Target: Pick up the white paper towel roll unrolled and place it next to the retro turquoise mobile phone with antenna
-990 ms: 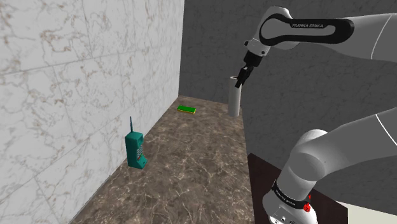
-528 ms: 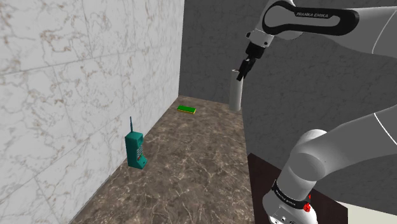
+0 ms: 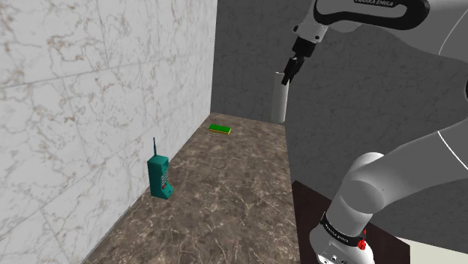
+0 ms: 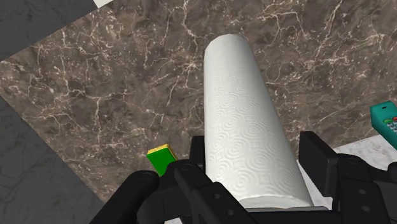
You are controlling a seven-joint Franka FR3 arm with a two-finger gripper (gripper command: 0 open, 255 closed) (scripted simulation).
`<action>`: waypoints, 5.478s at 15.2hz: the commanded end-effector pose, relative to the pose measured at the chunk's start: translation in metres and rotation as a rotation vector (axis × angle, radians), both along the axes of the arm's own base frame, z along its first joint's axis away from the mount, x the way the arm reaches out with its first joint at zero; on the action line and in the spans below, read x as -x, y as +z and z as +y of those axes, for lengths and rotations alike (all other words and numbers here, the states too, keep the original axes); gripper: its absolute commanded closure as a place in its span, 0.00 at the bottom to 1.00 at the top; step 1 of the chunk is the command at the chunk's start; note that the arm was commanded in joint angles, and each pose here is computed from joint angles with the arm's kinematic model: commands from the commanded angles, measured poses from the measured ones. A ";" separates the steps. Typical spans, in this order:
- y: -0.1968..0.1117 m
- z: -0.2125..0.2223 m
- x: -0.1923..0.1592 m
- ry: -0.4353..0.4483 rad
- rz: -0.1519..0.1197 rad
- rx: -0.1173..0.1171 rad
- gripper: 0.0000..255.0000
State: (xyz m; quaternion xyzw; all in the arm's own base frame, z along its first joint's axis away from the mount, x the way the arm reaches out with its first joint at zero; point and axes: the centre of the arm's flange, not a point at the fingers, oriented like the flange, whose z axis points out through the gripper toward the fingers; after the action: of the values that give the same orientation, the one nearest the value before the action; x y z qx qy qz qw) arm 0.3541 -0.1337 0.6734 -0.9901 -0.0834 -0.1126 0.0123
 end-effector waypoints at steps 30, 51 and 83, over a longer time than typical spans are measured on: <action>0.043 0.279 -0.079 0.000 0.000 0.000 1.00; -0.004 0.435 -0.123 0.000 0.000 0.000 1.00; -0.173 0.435 -0.123 0.000 0.000 0.000 1.00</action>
State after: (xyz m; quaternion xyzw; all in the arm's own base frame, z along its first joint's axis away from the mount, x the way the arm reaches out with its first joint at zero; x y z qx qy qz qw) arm 0.4759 0.3016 0.5063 -0.9901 -0.0833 -0.1122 0.0122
